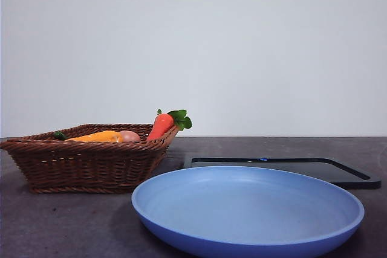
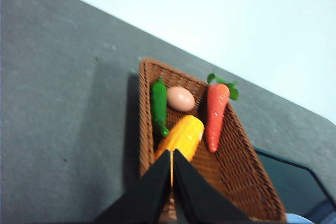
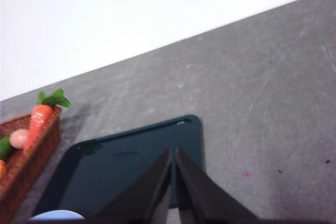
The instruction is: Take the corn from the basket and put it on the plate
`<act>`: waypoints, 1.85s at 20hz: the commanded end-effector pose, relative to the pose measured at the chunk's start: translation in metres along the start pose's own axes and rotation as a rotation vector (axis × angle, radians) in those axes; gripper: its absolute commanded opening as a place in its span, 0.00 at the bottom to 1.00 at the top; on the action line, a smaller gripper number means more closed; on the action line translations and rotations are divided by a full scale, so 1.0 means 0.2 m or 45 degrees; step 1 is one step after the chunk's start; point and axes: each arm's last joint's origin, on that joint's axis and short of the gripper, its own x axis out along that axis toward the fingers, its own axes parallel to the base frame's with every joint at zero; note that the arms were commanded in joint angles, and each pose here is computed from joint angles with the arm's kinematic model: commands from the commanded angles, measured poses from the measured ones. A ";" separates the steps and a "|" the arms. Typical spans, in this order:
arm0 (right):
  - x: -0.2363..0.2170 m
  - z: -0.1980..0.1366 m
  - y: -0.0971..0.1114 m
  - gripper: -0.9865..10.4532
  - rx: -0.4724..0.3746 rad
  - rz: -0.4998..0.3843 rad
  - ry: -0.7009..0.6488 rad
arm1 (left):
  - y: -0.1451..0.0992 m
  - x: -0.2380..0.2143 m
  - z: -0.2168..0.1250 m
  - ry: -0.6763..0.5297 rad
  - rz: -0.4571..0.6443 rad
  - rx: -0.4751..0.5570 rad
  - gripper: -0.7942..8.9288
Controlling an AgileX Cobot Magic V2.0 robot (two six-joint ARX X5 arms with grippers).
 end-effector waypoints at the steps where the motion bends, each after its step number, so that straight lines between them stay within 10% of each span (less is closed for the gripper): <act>1: -0.04 0.07 0.04 0.09 0.021 0.004 0.001 | -0.05 -0.03 0.06 0.031 -0.037 -0.014 0.09; 27: 0.00 0.41 0.24 0.09 -0.167 0.275 0.871 | -0.26 -0.06 0.36 0.742 -0.243 0.201 0.09; 32: 0.04 0.40 0.24 0.35 -0.108 0.261 0.925 | -0.27 -0.05 0.37 0.735 -0.244 0.196 0.49; 37: 0.10 0.39 0.24 0.38 -0.083 0.268 0.974 | -0.27 -0.05 0.37 0.736 -0.243 0.192 0.51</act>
